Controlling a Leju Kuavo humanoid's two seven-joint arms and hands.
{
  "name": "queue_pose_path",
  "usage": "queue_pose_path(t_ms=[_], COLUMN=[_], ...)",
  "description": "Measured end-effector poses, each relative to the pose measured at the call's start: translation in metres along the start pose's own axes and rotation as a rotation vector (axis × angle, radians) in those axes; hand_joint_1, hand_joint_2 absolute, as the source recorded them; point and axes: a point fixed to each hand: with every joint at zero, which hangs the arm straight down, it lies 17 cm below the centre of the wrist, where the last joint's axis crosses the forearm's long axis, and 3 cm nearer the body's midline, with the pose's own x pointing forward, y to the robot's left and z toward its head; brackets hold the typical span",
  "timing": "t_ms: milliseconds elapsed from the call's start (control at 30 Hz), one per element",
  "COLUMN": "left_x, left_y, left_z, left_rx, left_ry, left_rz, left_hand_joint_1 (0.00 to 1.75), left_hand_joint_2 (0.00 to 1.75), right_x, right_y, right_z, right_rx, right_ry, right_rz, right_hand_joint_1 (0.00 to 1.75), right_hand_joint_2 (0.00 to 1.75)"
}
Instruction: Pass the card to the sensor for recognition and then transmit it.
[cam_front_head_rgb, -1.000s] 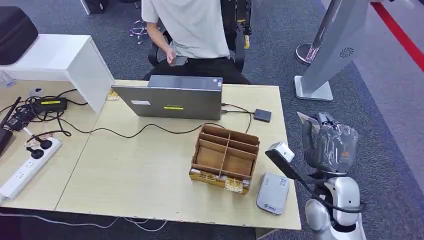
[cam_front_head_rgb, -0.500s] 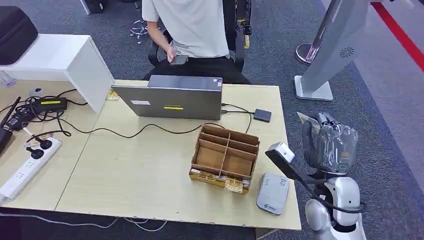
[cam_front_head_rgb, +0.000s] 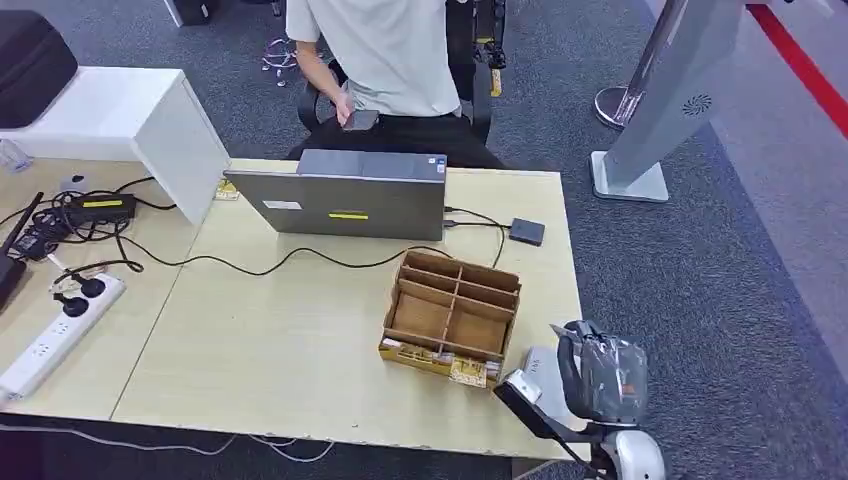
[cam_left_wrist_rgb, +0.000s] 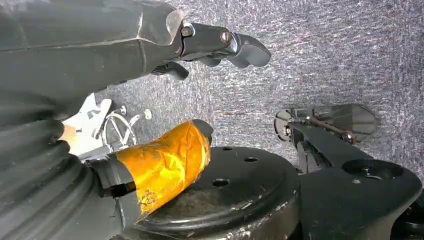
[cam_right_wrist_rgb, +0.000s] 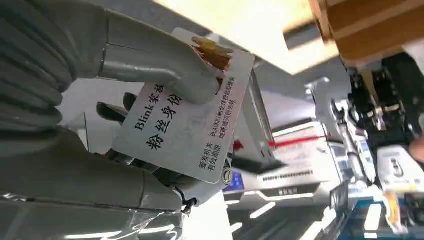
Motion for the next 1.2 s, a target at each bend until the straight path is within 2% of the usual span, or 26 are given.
queue_pose_path(t_ms=[933, 1200], left_x=[0.0, 0.002], left_y=[0.0, -0.001], left_z=[0.0, 0.0], left_rx=[0.002, 0.001], left_ry=[-0.003, -0.01], left_rz=[0.011, 0.015], left_hand_joint_1=[0.0, 0.0], left_hand_joint_2=[1.75, 1.75], right_x=[0.003, 0.005], right_y=[0.02, 0.044], right_z=[0.015, 0.032], right_rx=[0.061, 0.125], right_ry=[0.007, 0.02], right_rz=[-0.019, -0.042], right_hand_joint_1=[1.75, 1.75], right_hand_joint_2=[1.75, 1.75])
